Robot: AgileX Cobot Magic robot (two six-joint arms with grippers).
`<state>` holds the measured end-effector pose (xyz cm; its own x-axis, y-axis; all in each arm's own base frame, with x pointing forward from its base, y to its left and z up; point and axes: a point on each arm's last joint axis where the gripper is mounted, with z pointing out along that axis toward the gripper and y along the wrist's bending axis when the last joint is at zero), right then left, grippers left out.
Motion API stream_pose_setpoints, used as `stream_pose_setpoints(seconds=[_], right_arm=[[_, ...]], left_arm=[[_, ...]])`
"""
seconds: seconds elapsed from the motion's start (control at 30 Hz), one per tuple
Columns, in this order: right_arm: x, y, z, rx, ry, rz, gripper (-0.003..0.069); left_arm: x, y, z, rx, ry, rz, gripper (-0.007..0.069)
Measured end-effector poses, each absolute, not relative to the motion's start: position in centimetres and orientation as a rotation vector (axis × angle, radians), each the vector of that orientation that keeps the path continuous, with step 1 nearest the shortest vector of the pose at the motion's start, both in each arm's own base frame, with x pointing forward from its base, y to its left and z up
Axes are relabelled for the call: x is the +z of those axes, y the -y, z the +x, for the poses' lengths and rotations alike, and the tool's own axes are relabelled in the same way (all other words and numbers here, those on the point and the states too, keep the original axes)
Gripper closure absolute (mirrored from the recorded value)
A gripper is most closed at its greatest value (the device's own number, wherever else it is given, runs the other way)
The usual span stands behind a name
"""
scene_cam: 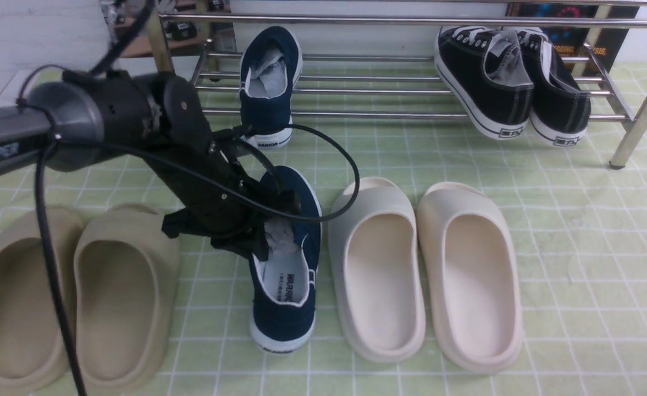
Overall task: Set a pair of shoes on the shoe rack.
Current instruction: Use the left arm to grab the shoe closest to it, then use the left arm to put a shoe into the shoe rack
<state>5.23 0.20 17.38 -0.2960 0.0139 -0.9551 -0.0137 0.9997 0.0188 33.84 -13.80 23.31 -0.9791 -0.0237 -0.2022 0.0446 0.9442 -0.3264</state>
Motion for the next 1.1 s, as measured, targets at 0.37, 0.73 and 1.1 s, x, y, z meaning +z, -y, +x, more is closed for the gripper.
stream_pose_setpoints(seconds=[0.37,0.73,1.1], right_arm=[[17.4,-0.2,5.2,0.027,-1.871,0.000,0.0414],[17.4,-0.2,5.2,0.027,-1.871,0.000,0.0414],[17.4,-0.2,5.2,0.027,-1.871,0.000,0.0414]], left_arm=[[31.3,15.8,38.0,-0.606,-2.731,0.117,0.0628],[29.1,19.1,47.6,-0.658,-2.655,0.074,0.0628],[26.9,19.7,51.4,-0.644,-2.473,-0.015,0.0628]])
